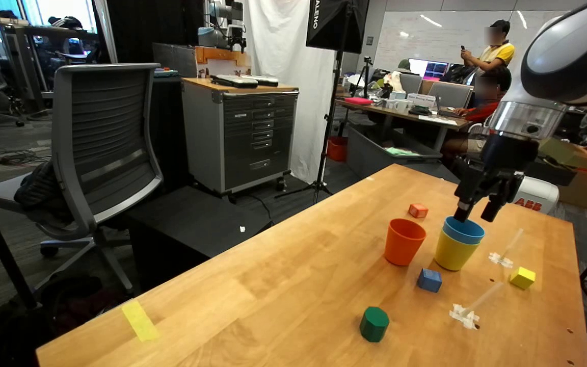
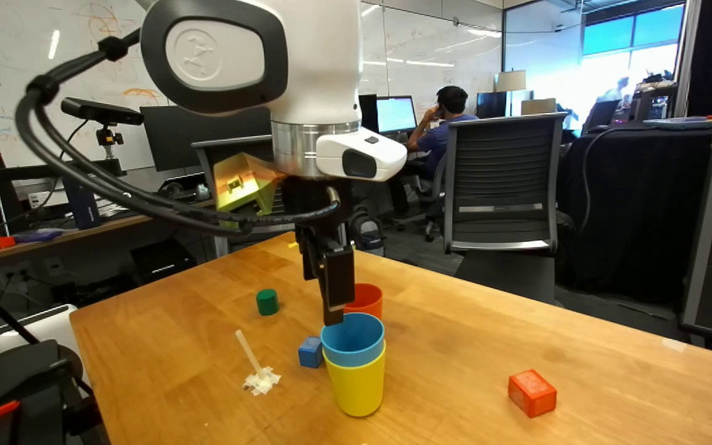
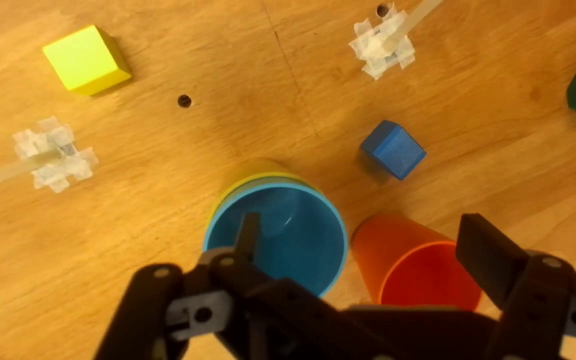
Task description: Put the blue cup in the yellow cup then put both cups in the orange cup
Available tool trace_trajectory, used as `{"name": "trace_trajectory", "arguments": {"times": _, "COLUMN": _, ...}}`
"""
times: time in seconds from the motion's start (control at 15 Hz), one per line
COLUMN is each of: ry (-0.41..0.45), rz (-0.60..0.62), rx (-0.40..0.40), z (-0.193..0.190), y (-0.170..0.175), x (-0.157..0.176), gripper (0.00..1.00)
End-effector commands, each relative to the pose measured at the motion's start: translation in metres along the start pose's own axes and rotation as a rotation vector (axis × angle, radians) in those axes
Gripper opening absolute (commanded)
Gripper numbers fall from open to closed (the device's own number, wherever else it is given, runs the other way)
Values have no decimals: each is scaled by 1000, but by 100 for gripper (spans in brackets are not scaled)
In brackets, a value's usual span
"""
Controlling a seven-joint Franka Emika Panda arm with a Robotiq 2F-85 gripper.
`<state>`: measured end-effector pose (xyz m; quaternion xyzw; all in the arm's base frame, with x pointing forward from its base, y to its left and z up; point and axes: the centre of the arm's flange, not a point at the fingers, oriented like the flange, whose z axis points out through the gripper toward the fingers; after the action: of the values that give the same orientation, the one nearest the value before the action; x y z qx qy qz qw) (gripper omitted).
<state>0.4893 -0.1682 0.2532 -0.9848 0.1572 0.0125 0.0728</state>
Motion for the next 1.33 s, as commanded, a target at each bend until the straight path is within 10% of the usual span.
{"name": "trace_trajectory", "arguments": {"times": 0.0, "ry": -20, "rz": -15, "rx": -7, "z": 12, "y": 3, "x": 5, "gripper": 100}}
{"name": "trace_trajectory", "arguments": {"times": 1.27, "ry": -56, "rz": -42, "rx": 6, "z": 29, "y": 0, "x": 37, "gripper": 100}}
